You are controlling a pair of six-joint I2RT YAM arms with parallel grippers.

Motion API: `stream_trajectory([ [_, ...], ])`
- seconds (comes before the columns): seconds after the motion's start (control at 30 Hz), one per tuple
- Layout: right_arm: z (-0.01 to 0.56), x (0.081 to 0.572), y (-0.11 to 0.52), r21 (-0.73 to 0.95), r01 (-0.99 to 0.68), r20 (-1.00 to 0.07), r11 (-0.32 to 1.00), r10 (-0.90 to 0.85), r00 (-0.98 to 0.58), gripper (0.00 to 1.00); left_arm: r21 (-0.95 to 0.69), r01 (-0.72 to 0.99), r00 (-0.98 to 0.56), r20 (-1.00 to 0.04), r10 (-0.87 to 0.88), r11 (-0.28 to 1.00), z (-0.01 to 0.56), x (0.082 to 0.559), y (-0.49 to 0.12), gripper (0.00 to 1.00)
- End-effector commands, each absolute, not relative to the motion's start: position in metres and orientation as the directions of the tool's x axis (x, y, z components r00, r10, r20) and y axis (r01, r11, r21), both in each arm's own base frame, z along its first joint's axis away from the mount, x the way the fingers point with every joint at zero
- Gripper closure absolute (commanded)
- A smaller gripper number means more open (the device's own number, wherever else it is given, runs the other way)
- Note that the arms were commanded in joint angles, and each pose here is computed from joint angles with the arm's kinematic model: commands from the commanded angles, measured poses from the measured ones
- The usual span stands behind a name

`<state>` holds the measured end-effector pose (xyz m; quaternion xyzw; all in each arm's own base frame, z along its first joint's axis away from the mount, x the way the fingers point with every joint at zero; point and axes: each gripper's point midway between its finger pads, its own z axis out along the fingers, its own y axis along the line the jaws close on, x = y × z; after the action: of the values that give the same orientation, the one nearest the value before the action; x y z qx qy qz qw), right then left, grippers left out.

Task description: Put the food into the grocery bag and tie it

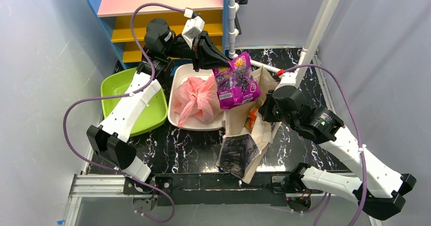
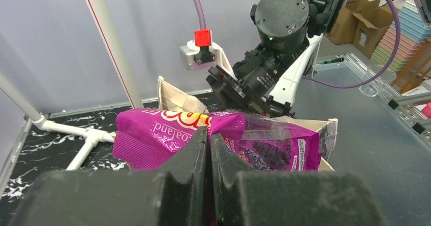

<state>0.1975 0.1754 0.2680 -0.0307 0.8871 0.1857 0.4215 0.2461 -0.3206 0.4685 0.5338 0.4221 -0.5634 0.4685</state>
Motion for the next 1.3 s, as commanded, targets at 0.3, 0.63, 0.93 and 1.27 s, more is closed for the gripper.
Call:
stream_trajectory([
  [0.3, 0.312, 0.206, 0.175, 0.338, -0.259, -0.834, 0.905, 0.161, -0.528, 0.99, 0.013, 0.99, 0.002, -0.997, -0.079, -0.144, 0.442, 0.235, -0.324, 1.0],
  [0.63, 0.317, 0.208, 0.169, 0.317, -0.26, -0.853, 0.912, 0.153, -0.5, 0.99, -0.01, 0.994, -0.006, -0.999, 0.036, -0.112, 0.393, 0.216, -0.338, 1.0],
  [0.93, 0.323, 0.209, 0.159, 0.288, -0.258, -0.879, 0.922, 0.147, -0.454, 0.99, -0.062, 0.989, -0.031, -0.975, 0.22, -0.137, 0.345, 0.177, -0.344, 1.0],
  [1.27, 0.32, 0.213, 0.159, 0.261, -0.259, -0.888, 0.93, 0.125, -0.443, 0.99, -0.113, 0.981, -0.051, -0.934, 0.355, -0.158, 0.306, 0.138, -0.341, 1.0],
])
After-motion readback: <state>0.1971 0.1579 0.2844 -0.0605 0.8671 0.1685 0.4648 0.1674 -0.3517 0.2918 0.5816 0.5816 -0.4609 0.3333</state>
